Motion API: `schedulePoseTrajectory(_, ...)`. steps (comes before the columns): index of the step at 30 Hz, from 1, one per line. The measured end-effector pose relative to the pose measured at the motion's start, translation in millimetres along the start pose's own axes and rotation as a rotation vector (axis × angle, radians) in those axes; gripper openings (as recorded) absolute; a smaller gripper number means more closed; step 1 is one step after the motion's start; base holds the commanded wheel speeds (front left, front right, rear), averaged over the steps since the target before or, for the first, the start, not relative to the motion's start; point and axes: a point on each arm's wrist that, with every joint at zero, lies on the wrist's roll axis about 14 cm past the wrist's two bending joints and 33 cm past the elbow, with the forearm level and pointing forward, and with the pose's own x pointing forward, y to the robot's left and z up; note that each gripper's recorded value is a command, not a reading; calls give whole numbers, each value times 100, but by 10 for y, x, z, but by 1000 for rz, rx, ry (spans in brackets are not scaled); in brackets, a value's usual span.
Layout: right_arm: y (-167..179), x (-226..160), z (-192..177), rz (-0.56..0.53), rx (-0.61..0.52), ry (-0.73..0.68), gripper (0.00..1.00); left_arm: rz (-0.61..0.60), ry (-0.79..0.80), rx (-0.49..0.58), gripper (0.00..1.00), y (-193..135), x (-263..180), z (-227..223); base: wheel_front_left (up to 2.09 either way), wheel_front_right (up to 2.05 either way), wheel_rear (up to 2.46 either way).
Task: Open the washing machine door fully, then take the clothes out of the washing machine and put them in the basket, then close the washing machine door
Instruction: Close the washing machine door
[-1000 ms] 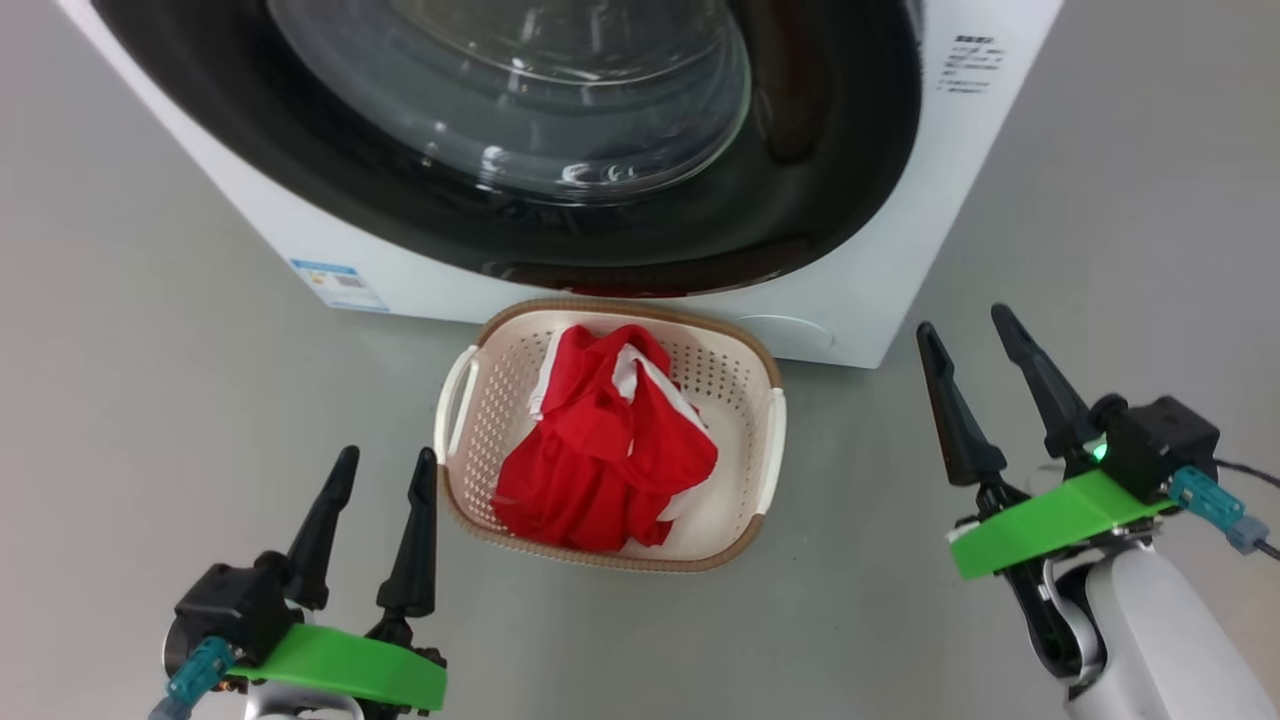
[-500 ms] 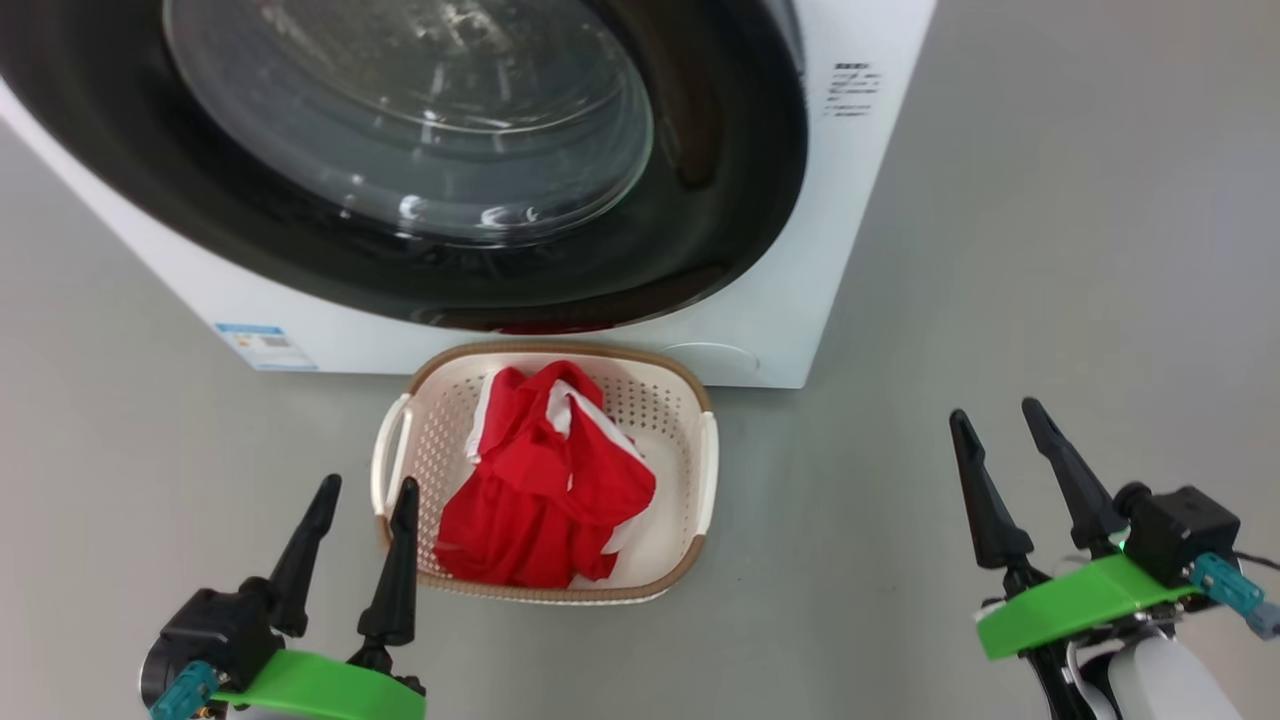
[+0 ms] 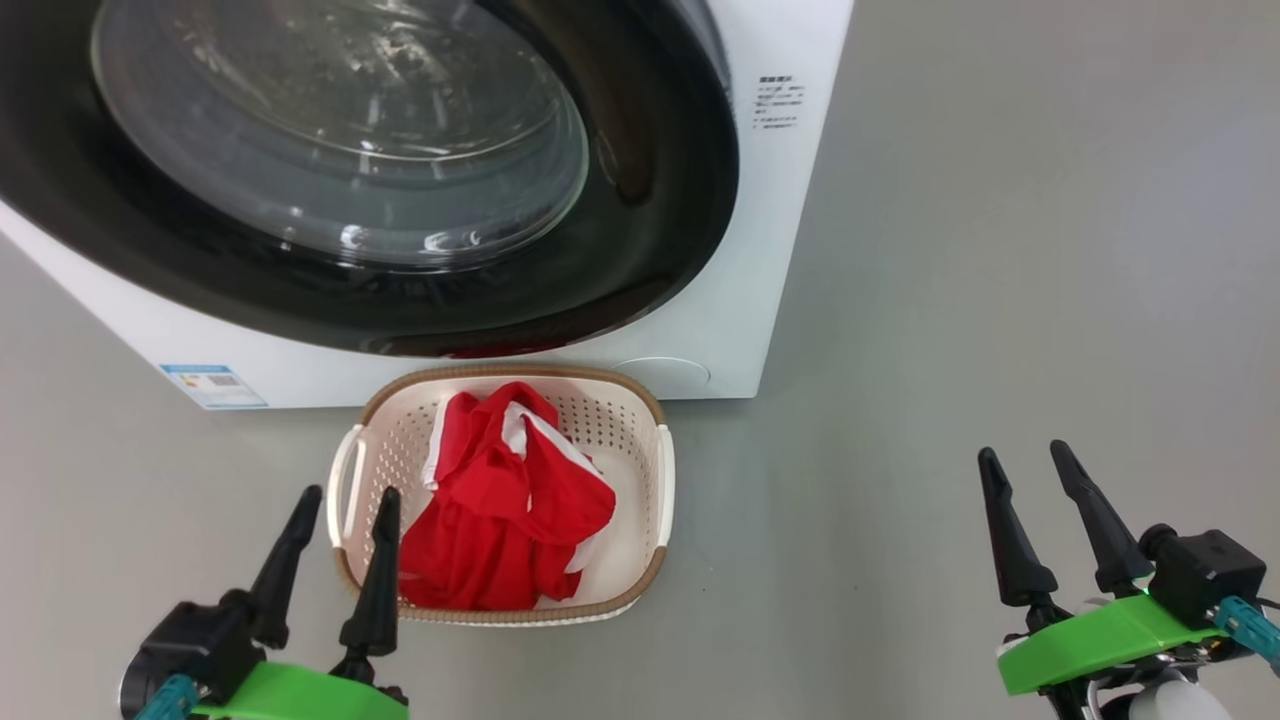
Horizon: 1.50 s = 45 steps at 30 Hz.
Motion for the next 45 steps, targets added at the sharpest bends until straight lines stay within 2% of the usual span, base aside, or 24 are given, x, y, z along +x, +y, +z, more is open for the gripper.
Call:
schedulePoseTrajectory(12, -206, -181, 32, -71, 3, -10, 100, -14, -2, 4, 100, -32, -15, 8, 0, 0, 0)
schedulePoseTrajectory(45, -192, -234, 36, -73, 5, -12, 100, -4, -10, 5, 100, -2, -92, 43, 0, 0, 0)
